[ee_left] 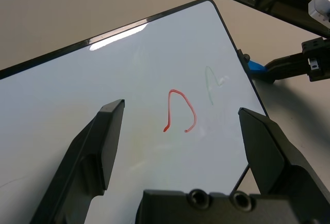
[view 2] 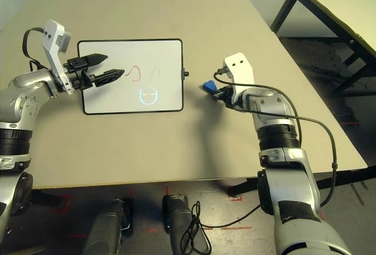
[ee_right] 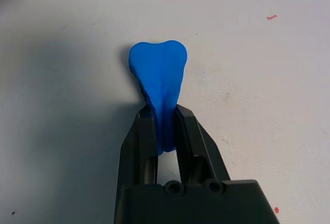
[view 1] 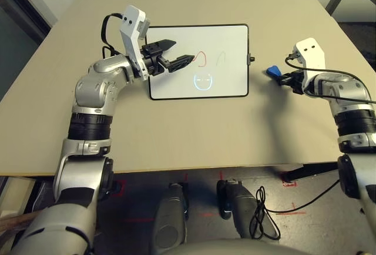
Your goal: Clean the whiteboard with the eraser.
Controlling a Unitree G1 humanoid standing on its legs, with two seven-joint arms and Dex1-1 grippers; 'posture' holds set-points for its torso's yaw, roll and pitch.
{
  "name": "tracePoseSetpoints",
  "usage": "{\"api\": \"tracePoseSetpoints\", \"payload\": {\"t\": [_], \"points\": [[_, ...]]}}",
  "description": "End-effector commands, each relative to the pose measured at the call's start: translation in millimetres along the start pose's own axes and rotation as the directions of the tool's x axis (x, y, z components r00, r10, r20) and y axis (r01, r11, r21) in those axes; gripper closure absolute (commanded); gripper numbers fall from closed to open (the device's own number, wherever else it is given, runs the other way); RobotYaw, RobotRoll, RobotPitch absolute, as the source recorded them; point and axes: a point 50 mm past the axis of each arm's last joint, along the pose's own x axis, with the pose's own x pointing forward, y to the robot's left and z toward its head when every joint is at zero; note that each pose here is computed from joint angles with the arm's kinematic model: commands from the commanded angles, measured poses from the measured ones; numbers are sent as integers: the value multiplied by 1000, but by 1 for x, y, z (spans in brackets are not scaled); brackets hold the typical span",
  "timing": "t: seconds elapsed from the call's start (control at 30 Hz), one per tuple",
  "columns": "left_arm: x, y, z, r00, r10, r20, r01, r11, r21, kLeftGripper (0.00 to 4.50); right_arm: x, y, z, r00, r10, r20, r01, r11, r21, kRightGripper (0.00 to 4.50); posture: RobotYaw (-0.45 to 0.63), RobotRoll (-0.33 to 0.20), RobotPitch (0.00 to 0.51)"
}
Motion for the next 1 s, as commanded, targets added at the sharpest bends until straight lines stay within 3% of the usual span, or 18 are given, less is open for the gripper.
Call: {"api": "tracePoseSetpoints", "payload": {"t": [0.03, 0.2, 0.3, 0.4, 0.53, 0.7, 1.0], "points": [[2, -2, 0, 1000, -8, -4, 8, 1000, 6, 0, -5, -5, 16, 997, -58, 42, 58, 998, -5, 4096, 18, 0, 208], [2, -4, -1, 1000, -10, -6, 10, 1000, 7, 0, -21, 10, 75, 974, -37, 224, 53, 997, -64, 4116, 17, 0, 204], [3, -4, 0, 1000, -10, -5, 10, 1000, 8, 0, -31, 43, 113, 943, 65, 327, -24, 992, -127, 4116, 13, 0, 199], [4, -3, 0, 1000, -7, -2, 7, 1000, 8, 0, -34, 75, 128, 919, 166, 357, -110, 979, -173, 4116, 12, 0, 197], [4, -4, 0, 1000, -8, 0, 8, 1000, 9, 0, -25, 101, 126, 909, 228, 350, -161, 964, -211, 4117, 16, 0, 197], [1, -5, 2, 1000, -4, 1, 4, 1000, 10, 0, 0, 104, 100, 927, 204, 315, -109, 949, -295, 4152, 35, 0, 201], [-4, -7, 4, 1000, 1, -3, -1, 1000, 12, 0, 15, 122, 69, 927, 266, 264, -176, 931, -321, 4170, 56, 0, 212]]}}
